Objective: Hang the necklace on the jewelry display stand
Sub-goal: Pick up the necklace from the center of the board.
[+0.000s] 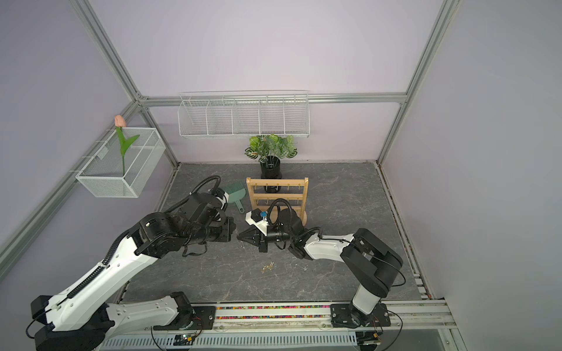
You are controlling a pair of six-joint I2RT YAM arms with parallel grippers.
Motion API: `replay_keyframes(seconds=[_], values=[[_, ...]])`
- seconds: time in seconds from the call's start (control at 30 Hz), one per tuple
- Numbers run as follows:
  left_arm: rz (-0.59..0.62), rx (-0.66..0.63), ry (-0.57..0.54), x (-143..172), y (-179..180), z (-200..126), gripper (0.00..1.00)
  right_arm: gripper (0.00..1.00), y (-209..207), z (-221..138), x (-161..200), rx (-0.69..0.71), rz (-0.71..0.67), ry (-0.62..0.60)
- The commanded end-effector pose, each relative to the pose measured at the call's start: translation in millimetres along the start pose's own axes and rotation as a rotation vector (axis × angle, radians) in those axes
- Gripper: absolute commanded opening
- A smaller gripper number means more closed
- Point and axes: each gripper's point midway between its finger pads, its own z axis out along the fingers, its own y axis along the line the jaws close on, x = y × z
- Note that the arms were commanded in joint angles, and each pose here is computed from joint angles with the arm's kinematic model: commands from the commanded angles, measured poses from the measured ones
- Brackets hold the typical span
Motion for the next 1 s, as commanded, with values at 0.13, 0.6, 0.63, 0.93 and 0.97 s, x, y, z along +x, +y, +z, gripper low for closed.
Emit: replay_keyframes(seconds=[0.13, 0.6, 0.63, 0.93, 0.97], values=[[0.005, -0.046, -0.056, -2, 11, 11, 0.0, 0.07, 8, 1, -7, -0.039, 0.058, -0.01], [-0.089, -0.087, -0.093, -13, 34, 51, 0.23, 0.06, 5, 6, -8, -0.028, 0.315, 0.052], [-0.093, -0.091, -0.092, -13, 36, 52, 0.26, 0.07, 2, 7, -9, -0.021, 0.337, 0.048], [-0.096, -0.132, -0.131, -10, 56, 33, 0.5, 0.07, -13, -1, -9, 0.014, 0.48, 0.041], [-0.093, -0.133, -0.139, -9, 58, 29, 0.5, 0.07, -15, -3, -11, 0.022, 0.491, 0.039]])
